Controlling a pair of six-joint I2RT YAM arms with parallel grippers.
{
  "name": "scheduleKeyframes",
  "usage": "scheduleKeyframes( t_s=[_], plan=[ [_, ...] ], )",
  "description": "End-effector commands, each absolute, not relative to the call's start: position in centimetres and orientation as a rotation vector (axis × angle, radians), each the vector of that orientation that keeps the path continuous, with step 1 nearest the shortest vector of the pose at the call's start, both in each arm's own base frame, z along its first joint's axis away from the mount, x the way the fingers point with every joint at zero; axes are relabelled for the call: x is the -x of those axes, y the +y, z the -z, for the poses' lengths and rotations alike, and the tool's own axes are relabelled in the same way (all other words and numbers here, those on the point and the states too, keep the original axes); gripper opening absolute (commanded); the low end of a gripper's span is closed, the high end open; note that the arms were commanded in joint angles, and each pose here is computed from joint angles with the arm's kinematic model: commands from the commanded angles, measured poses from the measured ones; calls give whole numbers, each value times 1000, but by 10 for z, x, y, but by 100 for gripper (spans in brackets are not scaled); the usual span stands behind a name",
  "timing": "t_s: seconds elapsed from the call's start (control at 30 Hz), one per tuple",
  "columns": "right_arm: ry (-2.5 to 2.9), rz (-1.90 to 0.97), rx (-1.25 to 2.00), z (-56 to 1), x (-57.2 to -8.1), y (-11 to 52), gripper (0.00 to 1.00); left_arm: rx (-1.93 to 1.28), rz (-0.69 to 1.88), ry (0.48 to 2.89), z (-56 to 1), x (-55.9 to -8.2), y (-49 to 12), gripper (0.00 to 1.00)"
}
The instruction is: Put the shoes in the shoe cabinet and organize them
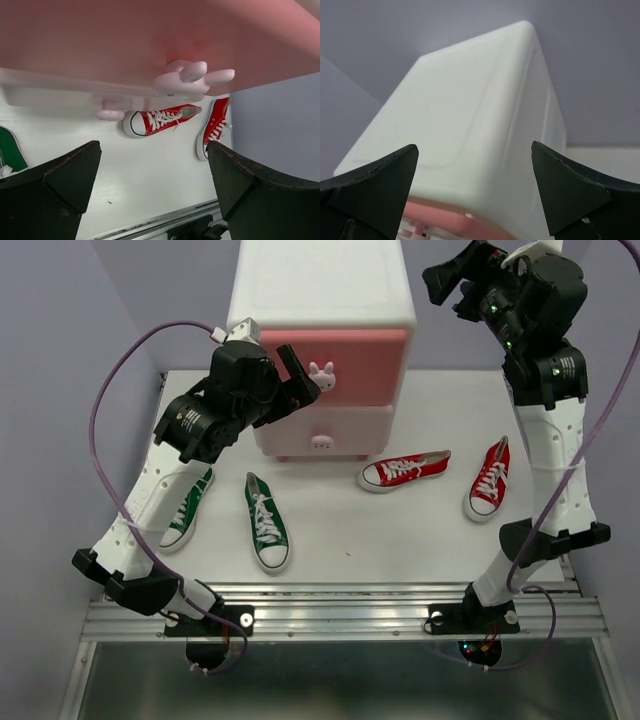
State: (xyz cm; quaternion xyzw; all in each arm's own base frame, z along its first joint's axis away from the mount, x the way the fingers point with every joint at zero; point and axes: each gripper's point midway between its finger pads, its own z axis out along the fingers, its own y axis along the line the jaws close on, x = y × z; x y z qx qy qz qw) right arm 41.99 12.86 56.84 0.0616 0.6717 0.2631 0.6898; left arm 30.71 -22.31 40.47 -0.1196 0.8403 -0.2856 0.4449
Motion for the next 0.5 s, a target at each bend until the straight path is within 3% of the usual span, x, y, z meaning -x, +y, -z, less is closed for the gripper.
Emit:
scheduleKeyframes(
  t_s=[0.0, 0.3, 0.47],
  plan=[
    [1212, -775, 16, -645, -419, 161, 100, 258, 740, 2017, -431, -307, -225, 99],
    [1207, -884, 194, -615, -443, 252, 100, 300, 723, 2020, -434, -303, -218, 99],
    [1332, -855, 207, -576, -455, 262, 100, 352, 734, 2017, -432, -311, -223, 99]
  ],
)
